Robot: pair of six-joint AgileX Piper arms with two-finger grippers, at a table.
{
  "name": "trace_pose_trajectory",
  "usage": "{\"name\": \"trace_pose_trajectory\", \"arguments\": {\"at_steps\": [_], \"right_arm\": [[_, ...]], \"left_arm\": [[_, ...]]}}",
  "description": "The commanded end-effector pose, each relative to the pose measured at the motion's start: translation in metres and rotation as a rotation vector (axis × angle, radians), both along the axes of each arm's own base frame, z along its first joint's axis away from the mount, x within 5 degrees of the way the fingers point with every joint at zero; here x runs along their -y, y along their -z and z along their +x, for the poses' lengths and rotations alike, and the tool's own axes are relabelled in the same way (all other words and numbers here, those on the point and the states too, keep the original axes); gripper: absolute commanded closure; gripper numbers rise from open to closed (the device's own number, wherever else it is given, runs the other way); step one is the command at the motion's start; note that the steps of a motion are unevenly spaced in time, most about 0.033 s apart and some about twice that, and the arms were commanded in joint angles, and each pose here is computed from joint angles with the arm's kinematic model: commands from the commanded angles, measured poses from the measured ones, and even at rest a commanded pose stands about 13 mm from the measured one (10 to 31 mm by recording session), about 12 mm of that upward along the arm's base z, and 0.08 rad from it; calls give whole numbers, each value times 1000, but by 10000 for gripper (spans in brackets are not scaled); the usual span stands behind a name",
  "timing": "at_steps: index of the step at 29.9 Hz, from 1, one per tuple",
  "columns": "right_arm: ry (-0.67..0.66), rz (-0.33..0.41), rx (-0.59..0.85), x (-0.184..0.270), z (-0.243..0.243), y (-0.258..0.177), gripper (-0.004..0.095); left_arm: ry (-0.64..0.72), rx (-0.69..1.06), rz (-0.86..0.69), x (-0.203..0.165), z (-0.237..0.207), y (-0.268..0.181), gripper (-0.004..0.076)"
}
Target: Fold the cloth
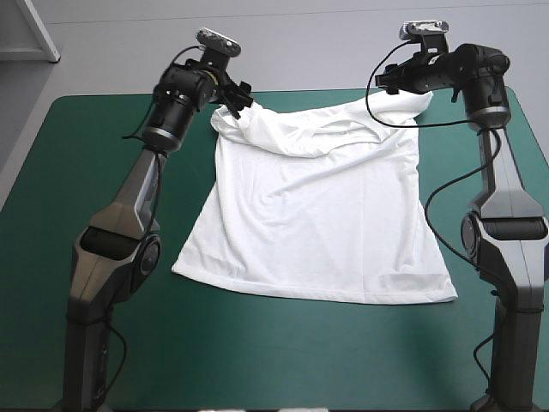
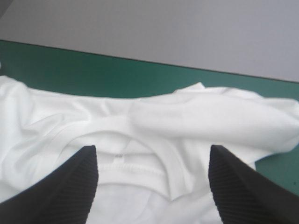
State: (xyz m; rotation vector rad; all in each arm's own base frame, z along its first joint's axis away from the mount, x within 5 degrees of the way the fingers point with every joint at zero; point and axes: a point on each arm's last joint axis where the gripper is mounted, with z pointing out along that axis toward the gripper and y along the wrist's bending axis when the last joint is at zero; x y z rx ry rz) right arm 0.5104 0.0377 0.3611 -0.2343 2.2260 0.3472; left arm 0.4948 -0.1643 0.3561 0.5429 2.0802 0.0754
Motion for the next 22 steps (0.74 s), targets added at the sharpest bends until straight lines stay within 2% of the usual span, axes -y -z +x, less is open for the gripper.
{"name": "trace_pose_trajectory", "arguments": {"at_steps": [1, 4, 7, 9, 12, 15, 19, 22], "right_arm": [[-4, 45, 24, -1, -40, -60, 323], [28, 113, 18, -2, -48, -71, 338], [-6, 192, 39, -8, -62, -89, 338], [-24, 217, 37, -10, -72, -98, 338], [-26, 180, -6, -9, -96, -101, 338], [-8, 81, -90, -3, -131, -89, 338], [-11, -13, -195, 3, -181, -66, 338], [-5, -34, -255, 6, -215, -51, 345]], "left_arm": [[-32, 104, -97, -21, -63, -101, 82], [-42, 36, -138, -29, -93, -123, 104], [-66, -75, -112, -39, -119, -133, 131], [-56, -66, -136, -42, -130, -142, 146], [30, -89, -214, -38, -152, -153, 150], [69, -126, -244, -39, -170, -156, 150], [54, -176, -181, -50, -191, -146, 150], [14, -242, -114, -59, -204, -126, 150]]}}
